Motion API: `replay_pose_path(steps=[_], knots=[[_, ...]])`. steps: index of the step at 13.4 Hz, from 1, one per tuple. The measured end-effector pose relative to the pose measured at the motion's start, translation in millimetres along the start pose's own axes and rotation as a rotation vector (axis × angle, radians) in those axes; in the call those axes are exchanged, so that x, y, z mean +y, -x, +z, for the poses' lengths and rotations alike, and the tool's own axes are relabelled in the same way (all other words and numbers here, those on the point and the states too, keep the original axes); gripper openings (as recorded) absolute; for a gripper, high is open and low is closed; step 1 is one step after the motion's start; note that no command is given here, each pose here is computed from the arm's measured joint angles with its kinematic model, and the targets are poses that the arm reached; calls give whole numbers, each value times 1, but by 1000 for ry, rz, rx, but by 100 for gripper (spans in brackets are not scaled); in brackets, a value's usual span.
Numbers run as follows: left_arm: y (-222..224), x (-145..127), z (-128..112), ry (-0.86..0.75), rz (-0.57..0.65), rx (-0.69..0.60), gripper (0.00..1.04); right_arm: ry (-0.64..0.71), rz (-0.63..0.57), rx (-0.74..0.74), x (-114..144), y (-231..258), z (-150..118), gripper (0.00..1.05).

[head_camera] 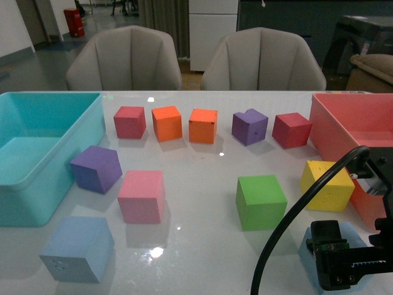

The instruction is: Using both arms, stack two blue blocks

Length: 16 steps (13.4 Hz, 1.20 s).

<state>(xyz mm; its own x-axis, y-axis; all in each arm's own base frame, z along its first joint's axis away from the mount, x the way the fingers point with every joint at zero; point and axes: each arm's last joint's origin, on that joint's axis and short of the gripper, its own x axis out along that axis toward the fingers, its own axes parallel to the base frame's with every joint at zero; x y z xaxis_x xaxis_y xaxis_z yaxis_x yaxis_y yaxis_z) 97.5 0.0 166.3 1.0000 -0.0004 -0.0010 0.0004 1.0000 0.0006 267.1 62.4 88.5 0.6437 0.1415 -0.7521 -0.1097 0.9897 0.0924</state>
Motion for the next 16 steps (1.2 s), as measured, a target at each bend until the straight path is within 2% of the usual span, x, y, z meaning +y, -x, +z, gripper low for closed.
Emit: replay_pose_path(steps=[16], knots=[[0, 0, 0, 0, 0, 0, 98, -25, 4, 49, -2, -16, -11, 98]])
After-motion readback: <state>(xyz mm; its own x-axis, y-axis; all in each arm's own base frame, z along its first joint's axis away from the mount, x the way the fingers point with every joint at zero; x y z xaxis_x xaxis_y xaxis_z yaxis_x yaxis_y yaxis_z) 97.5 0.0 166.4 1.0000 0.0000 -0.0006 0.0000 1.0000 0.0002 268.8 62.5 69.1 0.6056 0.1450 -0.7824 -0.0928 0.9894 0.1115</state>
